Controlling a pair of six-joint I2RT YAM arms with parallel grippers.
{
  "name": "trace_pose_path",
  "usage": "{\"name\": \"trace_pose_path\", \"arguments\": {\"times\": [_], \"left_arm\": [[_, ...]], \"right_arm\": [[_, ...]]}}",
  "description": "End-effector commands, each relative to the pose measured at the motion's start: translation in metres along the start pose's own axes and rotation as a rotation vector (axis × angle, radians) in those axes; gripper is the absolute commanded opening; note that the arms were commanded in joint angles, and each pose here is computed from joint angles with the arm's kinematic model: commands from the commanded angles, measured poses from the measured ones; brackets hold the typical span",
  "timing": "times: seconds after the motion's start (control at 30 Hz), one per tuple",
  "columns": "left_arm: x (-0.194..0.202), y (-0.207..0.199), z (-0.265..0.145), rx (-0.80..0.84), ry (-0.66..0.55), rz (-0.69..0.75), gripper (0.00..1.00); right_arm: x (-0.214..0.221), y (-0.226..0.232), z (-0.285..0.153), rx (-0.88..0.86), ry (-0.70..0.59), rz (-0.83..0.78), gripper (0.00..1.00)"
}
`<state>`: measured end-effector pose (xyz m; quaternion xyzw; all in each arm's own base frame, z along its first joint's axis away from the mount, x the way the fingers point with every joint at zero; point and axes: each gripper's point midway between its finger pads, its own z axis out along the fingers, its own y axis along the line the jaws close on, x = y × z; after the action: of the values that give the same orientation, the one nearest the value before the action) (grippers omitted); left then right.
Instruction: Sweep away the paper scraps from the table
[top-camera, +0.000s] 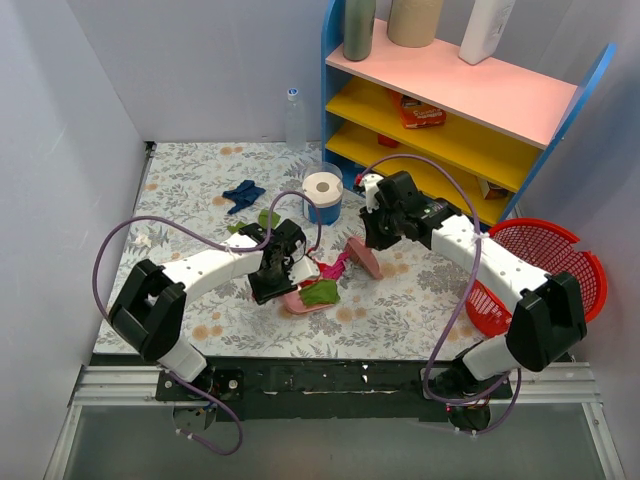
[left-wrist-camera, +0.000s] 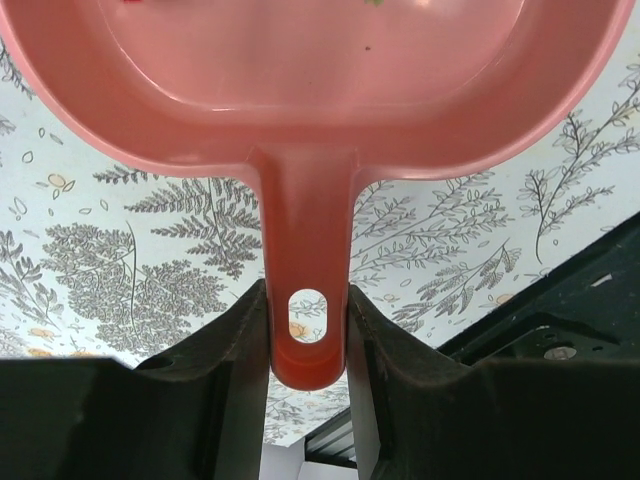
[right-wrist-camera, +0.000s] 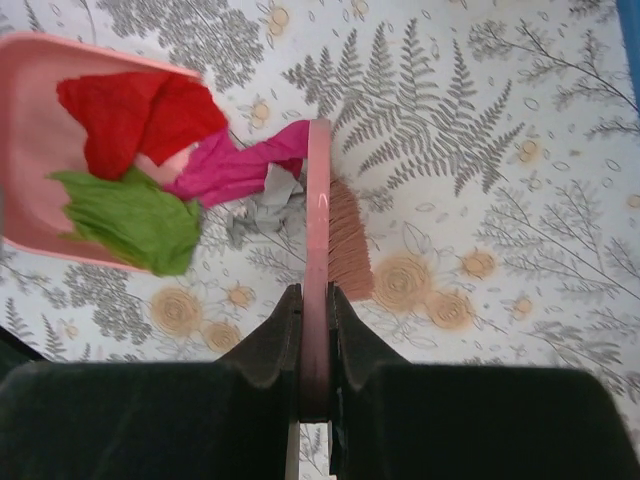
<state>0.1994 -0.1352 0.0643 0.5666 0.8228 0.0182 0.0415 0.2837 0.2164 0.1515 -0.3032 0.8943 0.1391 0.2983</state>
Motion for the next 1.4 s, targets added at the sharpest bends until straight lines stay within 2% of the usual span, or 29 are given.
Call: {"name": "trace_pose_path", "arguments": {"times": [0.0,0.17,0.47,0.63,0.87,1.23,1.37], "left_arm": [[-0.019,0.008,0.001,-0.026,-0.040,-0.007,0.00],[-0.034,0.011,0.002,-0.025,-0.069,-0.036,0.00],[-0.043,0.013,0.003,-0.061,-0.162,-0.068,0.00],[-0.045,0.009,0.002,-0.077,-0.261,-0.088,0.00],[-0.041,-0.005,0.017,-0.051,-0.345,-0.096,0.00],[-0.052,0.000,0.002,-0.061,-0.394,-0.082,0.00],[-0.055,0.002,-0.009,-0.076,-0.411,-0.072,0.00]], "right_arm": [[-0.027,0.040,0.008,-0.186,-0.038,0.093,0.01],[-0.046,0.063,0.005,-0.279,-0.062,0.078,0.01],[-0.046,0.040,-0.002,-0.149,-0.098,-0.008,0.01],[-0.051,0.001,-0.012,0.053,-0.141,-0.063,0.01],[-0.046,0.008,-0.020,-0.019,-0.152,-0.097,0.01],[-0.049,-0.016,-0.027,0.056,-0.163,-0.109,0.01],[-0.064,-0.029,-0.042,0.105,-0.191,-0.129,0.01]]}}
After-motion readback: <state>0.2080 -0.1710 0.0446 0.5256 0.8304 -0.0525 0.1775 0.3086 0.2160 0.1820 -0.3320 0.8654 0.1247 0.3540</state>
